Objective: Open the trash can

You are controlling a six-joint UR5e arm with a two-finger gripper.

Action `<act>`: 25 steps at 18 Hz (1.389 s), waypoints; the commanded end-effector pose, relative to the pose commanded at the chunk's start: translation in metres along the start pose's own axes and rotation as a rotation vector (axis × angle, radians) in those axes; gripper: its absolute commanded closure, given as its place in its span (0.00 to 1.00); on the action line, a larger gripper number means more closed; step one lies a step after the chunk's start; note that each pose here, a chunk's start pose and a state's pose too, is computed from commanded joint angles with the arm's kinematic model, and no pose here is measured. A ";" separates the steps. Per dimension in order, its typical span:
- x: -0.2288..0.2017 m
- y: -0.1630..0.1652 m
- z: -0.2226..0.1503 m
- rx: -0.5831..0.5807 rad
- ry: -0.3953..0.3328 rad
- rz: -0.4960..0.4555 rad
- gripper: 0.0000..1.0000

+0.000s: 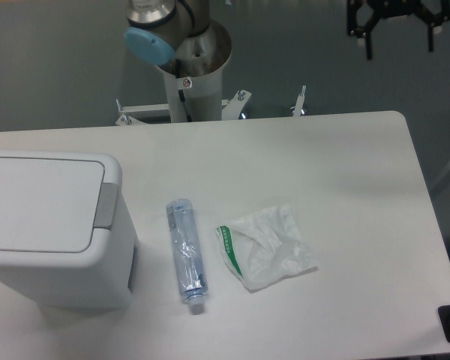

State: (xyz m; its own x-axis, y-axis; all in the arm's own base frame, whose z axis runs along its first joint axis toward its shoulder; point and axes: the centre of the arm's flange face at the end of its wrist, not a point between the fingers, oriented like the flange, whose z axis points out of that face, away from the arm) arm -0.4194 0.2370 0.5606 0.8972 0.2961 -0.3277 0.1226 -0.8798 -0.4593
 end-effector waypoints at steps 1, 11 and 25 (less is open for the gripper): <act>0.009 -0.008 0.000 0.003 0.005 -0.028 0.00; 0.102 -0.088 0.026 0.027 0.180 -0.409 0.00; 0.200 -0.176 0.081 0.091 0.514 -0.571 0.00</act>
State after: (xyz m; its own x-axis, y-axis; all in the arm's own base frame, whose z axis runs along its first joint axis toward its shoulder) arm -0.2965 0.4811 0.5087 0.7923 0.4655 0.3945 0.6102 -0.6018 -0.5153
